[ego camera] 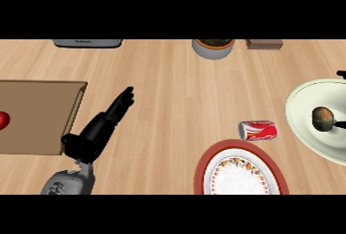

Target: Pick the squash from the plate and place it in the bowl

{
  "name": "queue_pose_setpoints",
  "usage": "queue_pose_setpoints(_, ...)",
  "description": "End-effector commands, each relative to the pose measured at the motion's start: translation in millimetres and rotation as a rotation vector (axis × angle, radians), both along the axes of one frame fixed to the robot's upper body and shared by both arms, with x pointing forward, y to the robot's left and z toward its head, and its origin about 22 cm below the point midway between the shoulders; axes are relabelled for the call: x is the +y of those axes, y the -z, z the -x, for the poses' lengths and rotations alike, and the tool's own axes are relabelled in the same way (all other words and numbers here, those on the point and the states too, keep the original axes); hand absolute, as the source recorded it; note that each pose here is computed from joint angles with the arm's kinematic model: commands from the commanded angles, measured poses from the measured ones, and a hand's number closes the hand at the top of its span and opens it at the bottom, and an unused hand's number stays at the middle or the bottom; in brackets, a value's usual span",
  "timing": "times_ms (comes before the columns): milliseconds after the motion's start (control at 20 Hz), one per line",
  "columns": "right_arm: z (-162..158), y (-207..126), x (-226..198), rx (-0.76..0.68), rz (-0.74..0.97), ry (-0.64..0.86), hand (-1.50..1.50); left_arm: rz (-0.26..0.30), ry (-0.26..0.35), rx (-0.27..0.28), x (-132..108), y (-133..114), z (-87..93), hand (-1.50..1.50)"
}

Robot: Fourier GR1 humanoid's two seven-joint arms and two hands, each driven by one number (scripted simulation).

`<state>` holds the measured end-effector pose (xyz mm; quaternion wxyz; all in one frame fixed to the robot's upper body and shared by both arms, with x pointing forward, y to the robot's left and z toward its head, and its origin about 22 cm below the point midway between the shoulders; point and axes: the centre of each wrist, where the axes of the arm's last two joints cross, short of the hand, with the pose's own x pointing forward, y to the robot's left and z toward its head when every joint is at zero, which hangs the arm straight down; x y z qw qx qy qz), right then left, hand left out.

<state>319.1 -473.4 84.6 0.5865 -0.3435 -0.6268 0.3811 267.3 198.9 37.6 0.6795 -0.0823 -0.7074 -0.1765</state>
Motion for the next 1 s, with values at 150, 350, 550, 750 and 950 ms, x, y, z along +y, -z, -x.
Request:
queue_pose_setpoints(150,-8,-15,-19,-0.170,-0.267,0.112,-1.50,-0.001,-0.023,0.001,5,-2,-2.0,0.00)
queue_pose_setpoints(350,7,-39,-54,-0.202,-0.387,0.201,-1.50,0.005,-0.025,0.003,7,14,8.6,0.00)
queue_pose_setpoints(550,40,-39,-92,-0.205,-0.481,0.284,-1.50,-0.005,-0.017,0.005,4,1,-3.1,0.00)
queue_pose_setpoints(750,70,-46,-118,-0.242,-0.540,0.371,-1.50,0.006,0.024,-0.007,-3,-5,-6.3,0.00)
queue_pose_setpoints(950,109,-56,-144,-0.291,-0.577,0.376,-1.50,0.011,0.000,-0.009,-4,3,3.5,0.00)
